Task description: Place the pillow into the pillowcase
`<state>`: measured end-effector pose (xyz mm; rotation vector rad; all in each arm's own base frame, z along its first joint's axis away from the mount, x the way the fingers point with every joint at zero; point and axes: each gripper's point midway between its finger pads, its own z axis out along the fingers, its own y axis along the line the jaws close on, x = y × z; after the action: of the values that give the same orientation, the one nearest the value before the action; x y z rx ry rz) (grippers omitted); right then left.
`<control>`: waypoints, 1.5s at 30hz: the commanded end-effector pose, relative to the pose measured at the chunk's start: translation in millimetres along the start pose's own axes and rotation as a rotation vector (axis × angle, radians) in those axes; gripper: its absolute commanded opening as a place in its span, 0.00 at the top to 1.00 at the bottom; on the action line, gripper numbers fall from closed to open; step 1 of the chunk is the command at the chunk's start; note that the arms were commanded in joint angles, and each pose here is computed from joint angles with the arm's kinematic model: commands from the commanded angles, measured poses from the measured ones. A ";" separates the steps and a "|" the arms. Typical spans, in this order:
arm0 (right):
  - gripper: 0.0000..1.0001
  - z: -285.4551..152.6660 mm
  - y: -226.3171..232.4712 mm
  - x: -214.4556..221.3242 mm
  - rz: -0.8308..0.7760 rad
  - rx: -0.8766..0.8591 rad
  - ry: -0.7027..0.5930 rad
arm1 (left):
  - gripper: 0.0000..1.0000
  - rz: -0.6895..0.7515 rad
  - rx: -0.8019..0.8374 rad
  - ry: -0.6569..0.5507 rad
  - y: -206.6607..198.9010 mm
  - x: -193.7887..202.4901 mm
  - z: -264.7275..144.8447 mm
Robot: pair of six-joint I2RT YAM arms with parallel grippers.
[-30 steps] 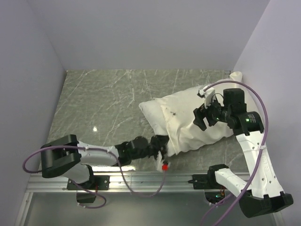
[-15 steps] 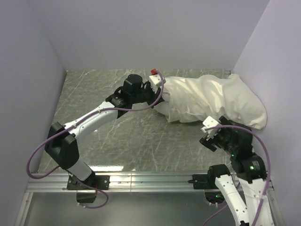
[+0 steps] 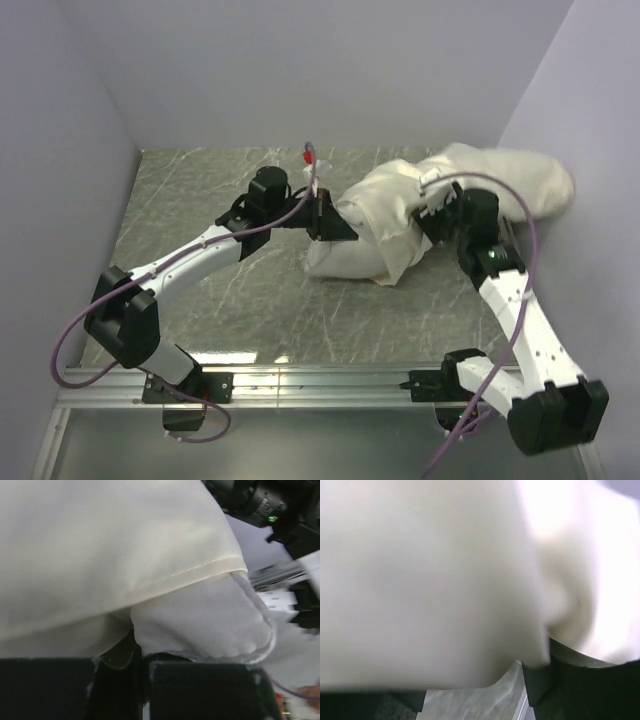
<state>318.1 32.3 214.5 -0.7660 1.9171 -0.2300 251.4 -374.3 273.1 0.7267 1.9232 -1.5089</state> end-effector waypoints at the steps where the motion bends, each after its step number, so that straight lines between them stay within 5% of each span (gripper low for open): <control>1: 0.30 -12.9 -48.1 -154.0 0.073 0.073 -0.415 | 0.99 -0.201 0.371 0.024 -104.2 -10.8 -35.9; 4: 0.31 4.1 -9.3 -195.6 -0.007 -0.068 -0.468 | 1.00 -0.426 0.376 -0.045 -91.6 -16.2 -52.5; 6: 0.32 21.6 19.6 -210.4 -0.042 -0.173 -0.475 | 1.00 -0.413 0.322 -0.077 -78.2 -20.2 -58.6; 12: 0.22 36.0 88.7 -241.2 -0.016 -0.395 -0.441 | 0.98 -0.434 -0.127 -0.222 56.2 -4.3 -111.0; 13: 0.20 33.6 86.3 -242.7 -0.006 -0.395 -0.433 | 0.90 -0.290 -0.234 -0.240 81.1 -8.8 -127.7; 15: 0.18 18.8 71.0 -242.4 0.012 -0.364 -0.407 | 0.78 -0.283 -0.372 -0.213 112.3 7.0 -144.0; 16: 0.17 12.6 66.0 -240.3 0.012 -0.364 -0.400 | 0.58 -0.236 -0.424 -0.210 127.7 9.1 -155.1; 21: 0.17 -33.4 77.2 -200.7 0.052 -0.494 -0.248 | 0.38 -0.260 -0.421 -0.096 137.9 41.2 -157.7; 25: 0.20 -50.1 117.7 -164.0 0.105 -0.639 -0.163 | 0.24 -0.286 -0.459 -0.152 130.3 53.4 -183.0; 33: 0.20 -15.5 157.5 -122.4 0.003 -0.607 -0.102 | 0.13 -0.455 -0.420 -0.185 104.2 102.5 -197.0; 34: 0.19 -11.8 162.2 -125.5 -0.010 -0.601 -0.113 | 0.01 -0.488 -0.411 -0.190 102.1 108.4 -195.8; 38: 0.18 9.9 179.0 -119.4 -0.034 -0.575 -0.075 | 0.01 -0.563 -0.410 -0.226 102.2 122.4 -189.5; 40: 0.21 17.7 181.3 -117.6 -0.052 -0.544 -0.064 | 0.01 -0.644 -0.406 -0.221 107.9 136.7 -184.1; 43: 0.47 21.3 187.8 -120.3 -0.047 -0.548 -0.063 | 0.04 -0.674 -0.383 -0.219 111.9 139.9 -169.4; 45: 0.72 14.5 191.5 -127.8 -0.037 -0.572 -0.079 | 0.12 -0.653 -0.314 -0.225 107.6 128.2 -149.5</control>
<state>280.0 249.7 189.6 -1.2257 1.9777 0.3338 205.5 -175.3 113.0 -0.2781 2.3852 -1.4023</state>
